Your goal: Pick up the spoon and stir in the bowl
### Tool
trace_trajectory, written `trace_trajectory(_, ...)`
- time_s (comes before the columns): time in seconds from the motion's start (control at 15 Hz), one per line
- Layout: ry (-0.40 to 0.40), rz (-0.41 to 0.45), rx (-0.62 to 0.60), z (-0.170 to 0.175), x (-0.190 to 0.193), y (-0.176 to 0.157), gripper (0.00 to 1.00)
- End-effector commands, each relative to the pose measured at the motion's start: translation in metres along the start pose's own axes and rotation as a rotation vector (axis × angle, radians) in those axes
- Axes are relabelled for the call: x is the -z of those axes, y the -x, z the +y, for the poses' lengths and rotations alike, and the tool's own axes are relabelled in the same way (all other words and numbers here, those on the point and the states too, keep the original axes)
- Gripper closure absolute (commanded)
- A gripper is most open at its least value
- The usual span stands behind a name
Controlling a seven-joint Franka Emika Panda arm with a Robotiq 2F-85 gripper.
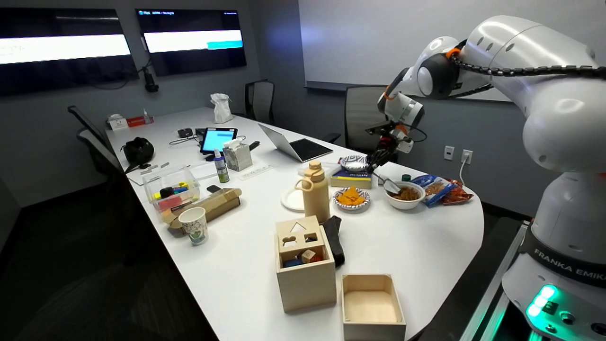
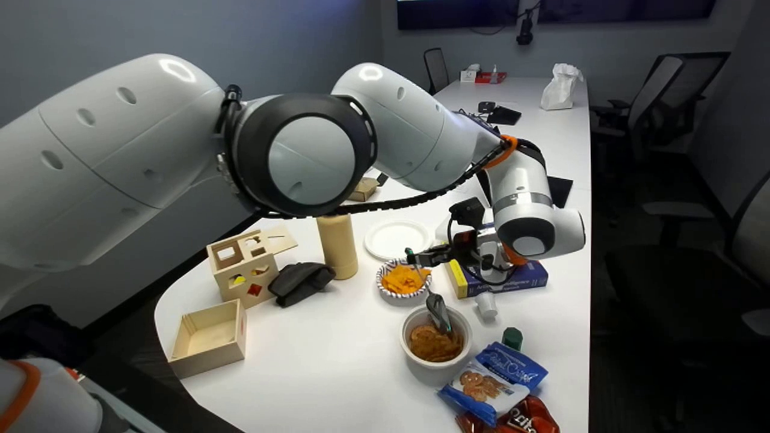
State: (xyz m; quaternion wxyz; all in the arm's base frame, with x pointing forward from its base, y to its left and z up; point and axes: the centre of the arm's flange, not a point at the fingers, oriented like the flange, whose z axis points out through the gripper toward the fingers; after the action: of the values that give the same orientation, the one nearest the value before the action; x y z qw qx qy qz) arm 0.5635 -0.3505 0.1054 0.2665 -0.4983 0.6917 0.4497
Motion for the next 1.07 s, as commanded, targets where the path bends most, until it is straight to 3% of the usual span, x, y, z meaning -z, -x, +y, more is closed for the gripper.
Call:
trace_trajectory(0.0, -0.02, 0.014, 0.088, -0.007, 0.001, 0.016, 0.99)
trace_trajectory(0.47, 0.063, -0.103, 0.194, -0.009, -0.012, 0.016, 0.99)
trace_trajectory(1.0, 0.221, -0.11, 0.047, 0.007, -0.014, 0.018, 0.99)
